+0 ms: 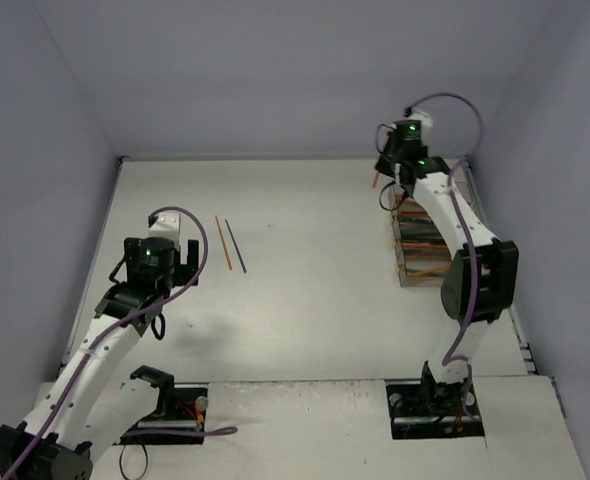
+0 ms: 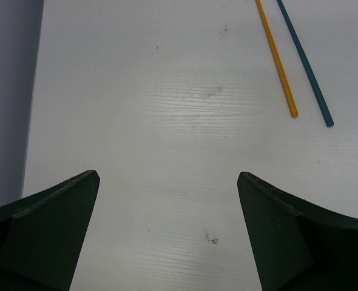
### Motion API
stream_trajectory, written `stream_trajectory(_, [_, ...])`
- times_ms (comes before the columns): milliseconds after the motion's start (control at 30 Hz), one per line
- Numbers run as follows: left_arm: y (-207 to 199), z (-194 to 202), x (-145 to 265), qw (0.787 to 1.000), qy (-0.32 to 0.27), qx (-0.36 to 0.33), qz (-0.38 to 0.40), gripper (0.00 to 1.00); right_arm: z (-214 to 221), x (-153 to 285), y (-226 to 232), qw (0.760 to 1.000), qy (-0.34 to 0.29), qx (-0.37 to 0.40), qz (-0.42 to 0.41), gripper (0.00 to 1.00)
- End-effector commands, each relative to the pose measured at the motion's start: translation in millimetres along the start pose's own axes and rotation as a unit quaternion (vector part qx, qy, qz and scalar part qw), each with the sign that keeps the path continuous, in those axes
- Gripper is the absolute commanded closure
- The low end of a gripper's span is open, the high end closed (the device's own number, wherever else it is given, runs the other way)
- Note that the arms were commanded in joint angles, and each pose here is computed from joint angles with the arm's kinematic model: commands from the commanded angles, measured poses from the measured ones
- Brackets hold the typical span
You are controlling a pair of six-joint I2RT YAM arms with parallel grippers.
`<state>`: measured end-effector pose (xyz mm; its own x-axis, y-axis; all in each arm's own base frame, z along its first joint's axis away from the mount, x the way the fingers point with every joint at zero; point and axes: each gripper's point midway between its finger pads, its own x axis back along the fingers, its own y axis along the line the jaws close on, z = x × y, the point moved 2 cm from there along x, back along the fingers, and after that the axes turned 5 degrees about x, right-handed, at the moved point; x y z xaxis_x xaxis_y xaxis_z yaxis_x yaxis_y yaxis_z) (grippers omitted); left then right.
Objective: Sort the eating utensils into containers
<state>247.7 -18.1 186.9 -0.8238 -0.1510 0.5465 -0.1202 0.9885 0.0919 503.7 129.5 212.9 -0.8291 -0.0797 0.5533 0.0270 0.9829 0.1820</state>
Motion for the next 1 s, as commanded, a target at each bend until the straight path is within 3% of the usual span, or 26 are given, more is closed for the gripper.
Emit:
stream_trajectory(0, [0, -17, 2, 1.000, -0.029, 0.002, -0.003, 0.02, -43, 23, -80, 0.966, -0.092, -0.215, 0.114, 1.00])
stream_trajectory(267, [2, -16, 2, 1.000, -0.027, 0.000, -0.007, 0.02, -35, -5, -166, 0.881, -0.129, -0.401, 0.213, 1.00])
stream_trajectory(533, [2, -14, 0, 1.000, -0.022, -0.002, -0.010, 0.02, -11, -49, -188, 0.837, -0.126, -0.470, 0.250, 1.00])
stream_trajectory(767, [4, -13, 0, 1.000, -0.020, -0.003, -0.015, 0.03, 5, -71, -193, 0.822, -0.118, -0.491, 0.262, 0.97])
stream_trajectory(967, [4, -13, 1, 1.000, -0.021, -0.003, -0.014, 0.03, -4, -76, -187, 0.846, -0.109, -0.462, 0.243, 0.71])
